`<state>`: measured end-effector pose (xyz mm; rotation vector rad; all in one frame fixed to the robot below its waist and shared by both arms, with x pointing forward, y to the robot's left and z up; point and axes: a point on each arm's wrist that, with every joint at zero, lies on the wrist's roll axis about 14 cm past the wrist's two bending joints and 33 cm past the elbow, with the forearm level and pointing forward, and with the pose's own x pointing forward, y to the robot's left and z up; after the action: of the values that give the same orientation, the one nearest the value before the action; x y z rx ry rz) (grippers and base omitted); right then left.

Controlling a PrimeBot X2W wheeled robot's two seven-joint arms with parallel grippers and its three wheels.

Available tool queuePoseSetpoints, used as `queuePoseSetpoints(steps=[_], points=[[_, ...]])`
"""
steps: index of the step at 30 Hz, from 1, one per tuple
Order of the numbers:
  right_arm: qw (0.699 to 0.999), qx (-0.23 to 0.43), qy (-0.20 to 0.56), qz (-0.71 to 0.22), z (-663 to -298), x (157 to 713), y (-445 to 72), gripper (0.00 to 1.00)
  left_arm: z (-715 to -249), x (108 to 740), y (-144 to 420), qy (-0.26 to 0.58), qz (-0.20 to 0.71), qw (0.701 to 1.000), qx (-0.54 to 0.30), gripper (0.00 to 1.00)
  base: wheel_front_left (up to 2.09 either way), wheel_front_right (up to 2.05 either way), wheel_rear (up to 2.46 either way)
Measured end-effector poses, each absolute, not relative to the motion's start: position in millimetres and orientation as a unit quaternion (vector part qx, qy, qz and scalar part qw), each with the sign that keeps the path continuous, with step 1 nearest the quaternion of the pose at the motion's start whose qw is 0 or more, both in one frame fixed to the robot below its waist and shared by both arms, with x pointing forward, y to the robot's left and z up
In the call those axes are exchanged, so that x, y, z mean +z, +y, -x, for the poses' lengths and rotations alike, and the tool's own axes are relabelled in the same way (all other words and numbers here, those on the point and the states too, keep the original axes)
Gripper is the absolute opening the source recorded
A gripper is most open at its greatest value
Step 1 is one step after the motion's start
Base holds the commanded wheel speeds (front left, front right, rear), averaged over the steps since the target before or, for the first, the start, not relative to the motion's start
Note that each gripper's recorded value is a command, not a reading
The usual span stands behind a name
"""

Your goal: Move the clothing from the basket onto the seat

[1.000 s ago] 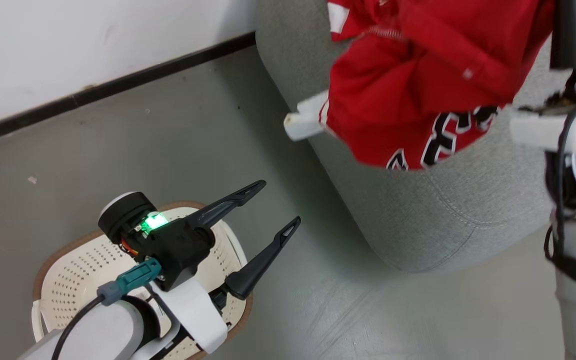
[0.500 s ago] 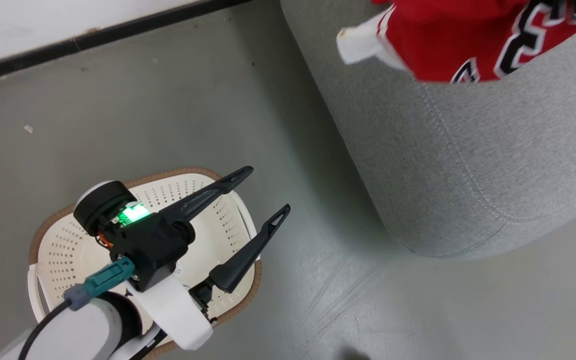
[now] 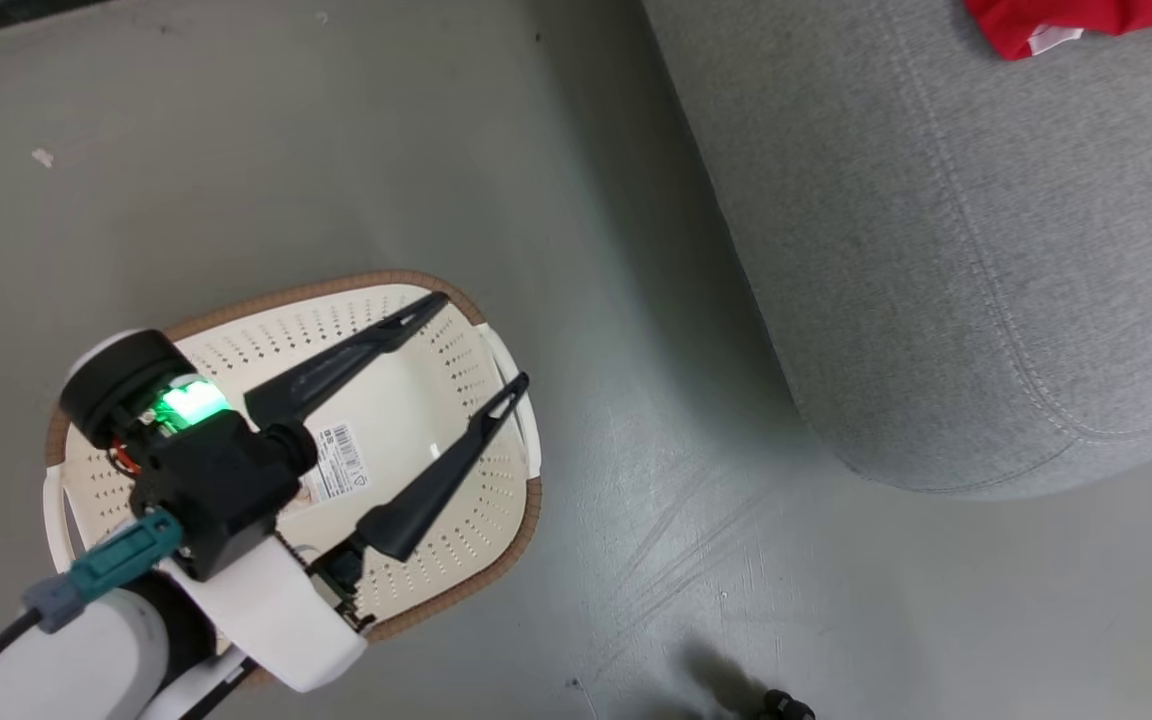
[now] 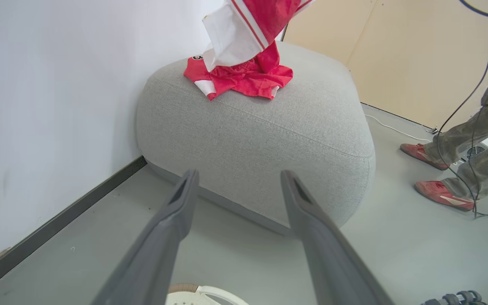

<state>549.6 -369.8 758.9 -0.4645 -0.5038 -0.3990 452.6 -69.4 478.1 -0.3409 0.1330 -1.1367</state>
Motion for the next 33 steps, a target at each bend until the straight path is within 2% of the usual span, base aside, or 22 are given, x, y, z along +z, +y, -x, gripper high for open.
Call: queuePoseSetpoints(steps=[9, 14, 24, 33], points=[[0.932, -0.240, -0.143, 0.232, -568, 687, -409, 0.00, -465, 455, -54, 0.076, 0.158, 0.835, -0.522, 1.00, 0.00, 0.00, 0.00], [0.934, -0.276, -0.070, 0.214, -564, 629, -435, 0.00, -468, 440, -49, 0.091, 0.155, 0.837, -0.518, 1.00, 0.00, 0.00, 0.00], [0.932, -0.321, 0.023, 0.165, -554, 551, -456, 0.00, -471, 420, -43, 0.105, 0.150, 0.834, -0.521, 1.00, 0.00, 0.00, 0.00], [0.922, -0.354, 0.066, 0.143, -540, 522, -466, 0.00, -473, 416, -39, 0.106, 0.146, 0.835, -0.519, 1.00, 0.00, 0.00, 0.00]])
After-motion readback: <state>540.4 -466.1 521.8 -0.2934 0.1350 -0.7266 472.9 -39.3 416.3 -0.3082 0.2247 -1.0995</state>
